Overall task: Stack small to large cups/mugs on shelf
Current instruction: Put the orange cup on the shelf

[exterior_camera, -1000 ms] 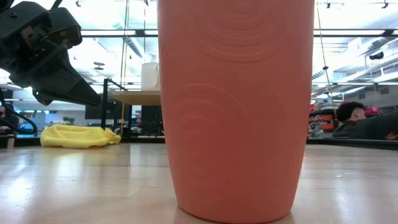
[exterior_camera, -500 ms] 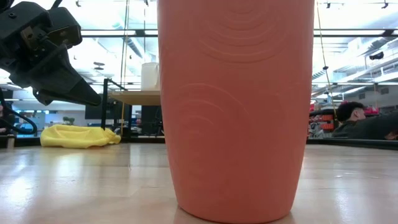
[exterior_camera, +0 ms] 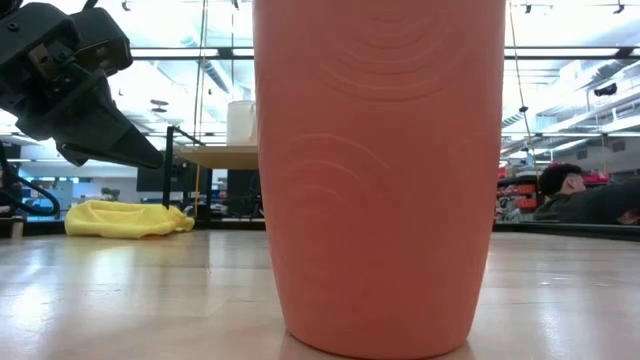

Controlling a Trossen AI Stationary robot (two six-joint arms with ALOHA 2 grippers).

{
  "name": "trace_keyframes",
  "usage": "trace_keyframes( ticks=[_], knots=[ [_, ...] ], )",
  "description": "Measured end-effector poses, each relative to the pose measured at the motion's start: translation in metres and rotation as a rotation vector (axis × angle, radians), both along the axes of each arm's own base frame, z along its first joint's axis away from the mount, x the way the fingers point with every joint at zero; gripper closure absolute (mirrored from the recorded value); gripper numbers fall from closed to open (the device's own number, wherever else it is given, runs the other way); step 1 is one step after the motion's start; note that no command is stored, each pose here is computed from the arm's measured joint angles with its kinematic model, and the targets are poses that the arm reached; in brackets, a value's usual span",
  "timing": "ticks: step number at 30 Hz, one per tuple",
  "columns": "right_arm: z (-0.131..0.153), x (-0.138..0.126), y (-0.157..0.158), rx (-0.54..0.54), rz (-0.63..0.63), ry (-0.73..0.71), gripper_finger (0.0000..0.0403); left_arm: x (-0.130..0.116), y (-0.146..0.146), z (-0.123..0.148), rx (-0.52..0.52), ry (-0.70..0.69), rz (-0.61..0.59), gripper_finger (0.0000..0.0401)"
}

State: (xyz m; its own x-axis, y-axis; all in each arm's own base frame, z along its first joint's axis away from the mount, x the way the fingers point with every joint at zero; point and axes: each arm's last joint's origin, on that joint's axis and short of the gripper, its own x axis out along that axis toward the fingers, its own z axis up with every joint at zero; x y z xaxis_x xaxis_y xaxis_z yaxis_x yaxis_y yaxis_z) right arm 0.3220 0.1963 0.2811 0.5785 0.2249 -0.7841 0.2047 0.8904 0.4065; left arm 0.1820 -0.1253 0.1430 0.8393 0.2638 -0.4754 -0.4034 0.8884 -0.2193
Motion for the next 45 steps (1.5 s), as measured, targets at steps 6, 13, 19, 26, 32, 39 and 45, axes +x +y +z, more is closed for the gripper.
trace_keyframes(
  ticks=[6, 13, 19, 26, 32, 39, 45],
  knots=[
    [-0.008, 0.011, -0.008, 0.046, -0.052, 0.039, 0.028, 0.0, 0.0, 0.0, -0.002, -0.003, 0.001, 0.0341],
    [-0.018, 0.011, -0.012, -0.007, -0.083, 0.09, 0.0282, 0.001, 0.0, 0.001, -0.009, -0.008, 0.002, 0.0344],
    [-0.023, 0.003, 0.001, -0.034, -0.033, 0.118, 0.0282, 0.002, -0.011, -0.001, -0.075, -0.012, -0.083, 0.034],
    [-0.047, -0.027, 0.028, -0.216, -0.016, 0.127, 0.0283, 0.006, -0.042, -0.01, -0.151, -0.075, -0.32, 0.0348],
    [-0.094, -0.062, 0.043, -0.273, -0.11, 0.085, 0.0304, 0.013, -0.056, -0.02, -0.197, -0.131, -0.385, 0.0349],
    [-0.142, -0.074, 0.038, -0.189, -0.13, -0.128, 0.0366, 0.038, -0.064, -0.03, -0.189, -0.08, -0.461, 0.0346],
    [-0.152, -0.078, 0.038, -0.146, -0.06, -0.292, 0.0395, 0.056, -0.079, -0.024, -0.127, -0.094, -0.566, 0.0348]
  ],
)
